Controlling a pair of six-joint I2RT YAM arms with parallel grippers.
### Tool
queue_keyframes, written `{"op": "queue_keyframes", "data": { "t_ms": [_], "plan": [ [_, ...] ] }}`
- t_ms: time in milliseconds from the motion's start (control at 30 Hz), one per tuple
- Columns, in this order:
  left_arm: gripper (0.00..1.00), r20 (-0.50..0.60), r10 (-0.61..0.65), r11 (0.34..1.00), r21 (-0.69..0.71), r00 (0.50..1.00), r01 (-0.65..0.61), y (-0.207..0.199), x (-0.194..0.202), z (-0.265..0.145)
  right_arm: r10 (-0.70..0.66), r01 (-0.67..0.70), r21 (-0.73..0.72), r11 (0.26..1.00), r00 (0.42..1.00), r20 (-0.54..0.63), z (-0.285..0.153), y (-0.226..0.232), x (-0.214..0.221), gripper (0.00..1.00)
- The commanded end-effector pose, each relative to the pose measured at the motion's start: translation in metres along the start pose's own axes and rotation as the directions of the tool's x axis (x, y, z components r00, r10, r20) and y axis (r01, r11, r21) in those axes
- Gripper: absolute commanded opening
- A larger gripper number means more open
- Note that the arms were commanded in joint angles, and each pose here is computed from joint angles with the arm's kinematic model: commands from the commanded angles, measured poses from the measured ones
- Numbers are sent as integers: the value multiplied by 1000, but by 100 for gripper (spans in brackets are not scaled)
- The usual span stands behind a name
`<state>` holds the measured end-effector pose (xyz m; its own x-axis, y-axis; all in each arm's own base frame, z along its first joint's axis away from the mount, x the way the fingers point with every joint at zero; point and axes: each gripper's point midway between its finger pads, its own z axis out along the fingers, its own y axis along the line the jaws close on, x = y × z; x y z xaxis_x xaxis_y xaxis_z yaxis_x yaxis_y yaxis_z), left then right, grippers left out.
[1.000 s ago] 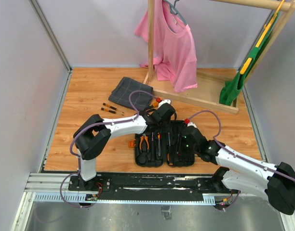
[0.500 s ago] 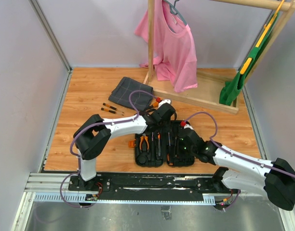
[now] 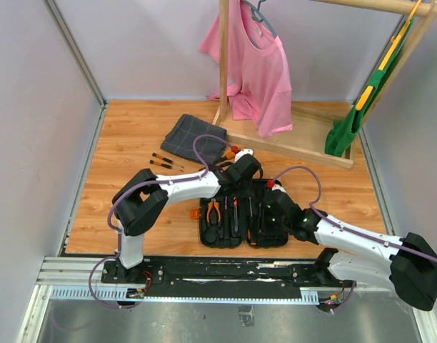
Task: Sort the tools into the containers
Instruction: Place the screwdriver in the storage box.
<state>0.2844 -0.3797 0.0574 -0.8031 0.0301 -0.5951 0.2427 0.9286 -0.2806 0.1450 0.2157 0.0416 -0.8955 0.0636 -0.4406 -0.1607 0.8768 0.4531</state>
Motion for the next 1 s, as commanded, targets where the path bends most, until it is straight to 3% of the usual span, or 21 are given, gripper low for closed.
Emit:
{"op": "queue_keyframes", "data": {
  "t_ms": [0,433,667,967],
  "plan": [
    [15,9,-4,1000,-8,1000,4,-6,-2,6,-15,17,84,996,1000,-27,1,-19,12,19],
    [15,-16,0,1000,-28,1000,0,-4,3,13,-12,14,77,997,1000,-25,1,-20,14,18],
    [15,-83,32,996,-83,996,-39,2,18,16,-6,9,86,996,999,-33,2,-24,18,11],
    [12,-173,24,981,-185,985,-57,26,51,22,25,-21,110,994,999,-28,2,-37,27,8]
  ]
}}
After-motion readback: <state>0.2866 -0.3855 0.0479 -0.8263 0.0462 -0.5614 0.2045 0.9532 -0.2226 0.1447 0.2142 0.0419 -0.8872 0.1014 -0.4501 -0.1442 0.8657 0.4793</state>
